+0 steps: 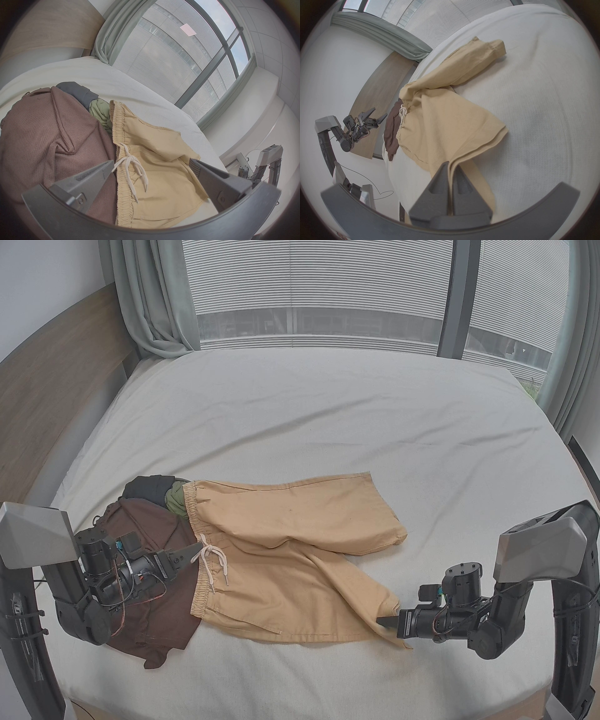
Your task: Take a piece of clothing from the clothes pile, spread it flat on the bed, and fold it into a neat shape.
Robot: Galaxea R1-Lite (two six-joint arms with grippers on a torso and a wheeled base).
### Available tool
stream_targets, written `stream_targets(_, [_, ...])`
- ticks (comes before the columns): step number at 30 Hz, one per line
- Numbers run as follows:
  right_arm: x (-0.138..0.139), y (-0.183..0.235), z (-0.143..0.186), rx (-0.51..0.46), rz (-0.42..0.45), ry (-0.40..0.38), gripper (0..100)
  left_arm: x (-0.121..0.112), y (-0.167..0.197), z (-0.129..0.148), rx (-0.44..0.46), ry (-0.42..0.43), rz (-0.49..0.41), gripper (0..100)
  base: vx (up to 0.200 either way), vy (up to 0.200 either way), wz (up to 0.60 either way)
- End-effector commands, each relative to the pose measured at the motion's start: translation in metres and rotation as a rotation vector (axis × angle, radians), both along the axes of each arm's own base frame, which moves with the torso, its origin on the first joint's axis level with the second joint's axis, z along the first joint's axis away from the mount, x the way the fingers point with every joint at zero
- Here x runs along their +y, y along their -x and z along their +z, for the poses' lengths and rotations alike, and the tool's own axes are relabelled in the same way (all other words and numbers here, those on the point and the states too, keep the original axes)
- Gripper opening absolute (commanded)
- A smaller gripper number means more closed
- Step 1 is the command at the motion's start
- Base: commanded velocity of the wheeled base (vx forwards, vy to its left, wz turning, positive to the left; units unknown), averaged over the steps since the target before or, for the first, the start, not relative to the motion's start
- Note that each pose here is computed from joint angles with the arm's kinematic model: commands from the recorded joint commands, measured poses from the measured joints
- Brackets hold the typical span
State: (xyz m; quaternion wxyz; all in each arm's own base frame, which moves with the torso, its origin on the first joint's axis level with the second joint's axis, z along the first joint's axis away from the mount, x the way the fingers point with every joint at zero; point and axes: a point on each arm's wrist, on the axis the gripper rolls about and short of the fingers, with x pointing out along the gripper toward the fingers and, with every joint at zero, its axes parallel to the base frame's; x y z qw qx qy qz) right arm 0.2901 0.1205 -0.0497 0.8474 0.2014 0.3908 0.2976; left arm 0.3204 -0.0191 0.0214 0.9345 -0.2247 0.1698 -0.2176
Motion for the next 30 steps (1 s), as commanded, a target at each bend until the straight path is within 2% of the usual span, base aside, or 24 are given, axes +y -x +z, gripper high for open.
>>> stream_targets(1, [0.002,0.001,-0.008,0.022,0.006,0.007,100,0.0,0.0,-0.001,0.003,0.0,0.0,100,0.0,0.0,0.0])
stream_targets(7, [0.0,-0.007,-0.005,0.001,-0.02,-0.004,100,-0.001,0.0,-0.002,0.005,0.0,-0.001,100,0.0,0.0,0.0])
stream_targets(11, [-0.005,-0.023,-0.003,-0.032,-0.099,0.001,100,-0.001,0.0,-0.001,0.002,0.0,-0.001,100,0.0,0.0,0.0])
stream_targets(24, [0.0,-0.041,-0.002,-0.001,-0.177,-0.095,100,-0.001,-0.001,-0.001,0.0,0.0,-0.001,100,0.0,0.0,0.0])
stream_targets(30, [0.001,-0.057,0.011,-0.042,-0.216,-0.162,100,-0.001,-0.001,-0.001,0.0,-0.001,-0.002,100,0.0,0.0,0.0])
